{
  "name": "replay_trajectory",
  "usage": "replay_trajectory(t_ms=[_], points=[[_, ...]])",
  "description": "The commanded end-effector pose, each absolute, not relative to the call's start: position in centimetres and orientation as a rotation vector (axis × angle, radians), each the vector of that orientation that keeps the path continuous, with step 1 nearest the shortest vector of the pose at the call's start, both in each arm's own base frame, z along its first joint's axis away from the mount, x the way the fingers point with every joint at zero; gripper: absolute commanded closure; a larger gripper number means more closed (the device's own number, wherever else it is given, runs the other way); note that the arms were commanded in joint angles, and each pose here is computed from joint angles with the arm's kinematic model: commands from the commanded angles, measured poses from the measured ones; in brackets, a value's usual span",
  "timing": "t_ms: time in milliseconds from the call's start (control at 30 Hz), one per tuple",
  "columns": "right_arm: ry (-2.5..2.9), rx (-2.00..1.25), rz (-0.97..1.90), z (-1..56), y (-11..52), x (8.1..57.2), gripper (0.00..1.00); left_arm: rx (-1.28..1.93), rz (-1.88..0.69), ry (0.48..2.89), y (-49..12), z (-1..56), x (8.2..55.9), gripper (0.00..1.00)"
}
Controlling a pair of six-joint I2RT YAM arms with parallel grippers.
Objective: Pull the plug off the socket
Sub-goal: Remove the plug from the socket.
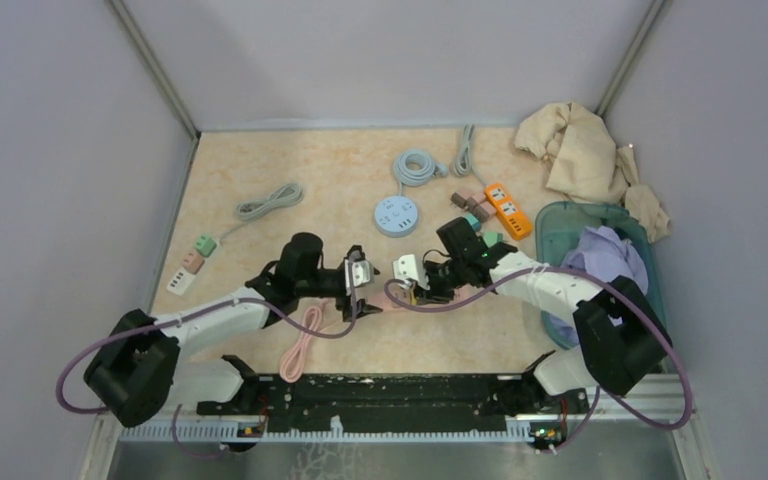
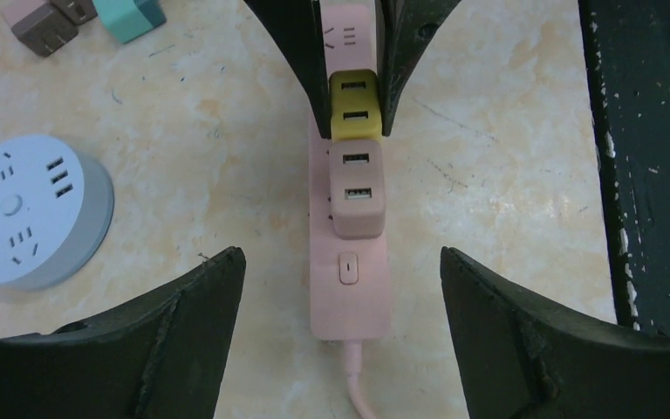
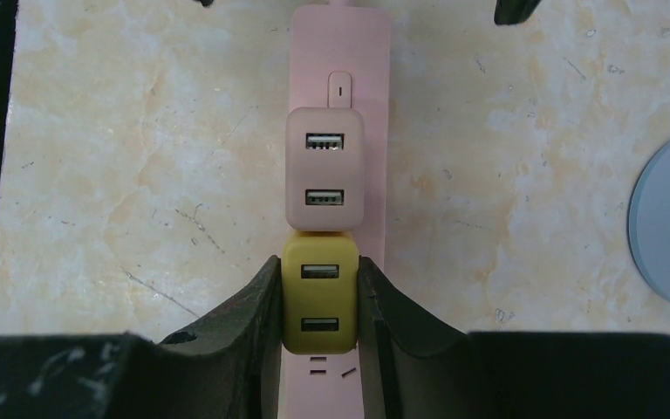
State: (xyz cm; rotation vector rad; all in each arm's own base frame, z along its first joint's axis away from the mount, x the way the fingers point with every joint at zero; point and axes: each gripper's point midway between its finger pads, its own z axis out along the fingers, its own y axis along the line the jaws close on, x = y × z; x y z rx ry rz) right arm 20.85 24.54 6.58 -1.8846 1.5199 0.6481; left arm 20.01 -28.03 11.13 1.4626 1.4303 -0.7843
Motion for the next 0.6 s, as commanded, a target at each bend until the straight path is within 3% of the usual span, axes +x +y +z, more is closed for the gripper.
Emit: replay_trajectory(t_ms=[0, 100, 333, 467, 567], points=[[1.428, -1.859, 0.639, 8.9, 25.1, 21.4, 1.0, 1.416, -0.919, 1.287, -30.6, 12.5, 19.9, 0.16], [1.43, -1.847, 0.636, 9.0, 25.1, 21.6, 1.0, 1.392, -0.972, 1.297, -32.1, 11.7, 19.7, 0.25], [1.436, -1.833, 0.64, 9.1, 25.0, 21.8, 1.0, 1.448, -0.957, 1.299, -34.6, 8.8, 18.9, 0.27], [1.441, -1.831, 0.638, 9.1, 24.9, 21.8, 1.0, 1.462, -0.98, 1.319, -35.8, 7.8, 18.7, 0.42], [1.45, -1.831, 0.631, 8.9, 24.7, 21.9, 1.0, 1.461, -0.978, 1.322, -36.4, 7.4, 18.2, 0.42]])
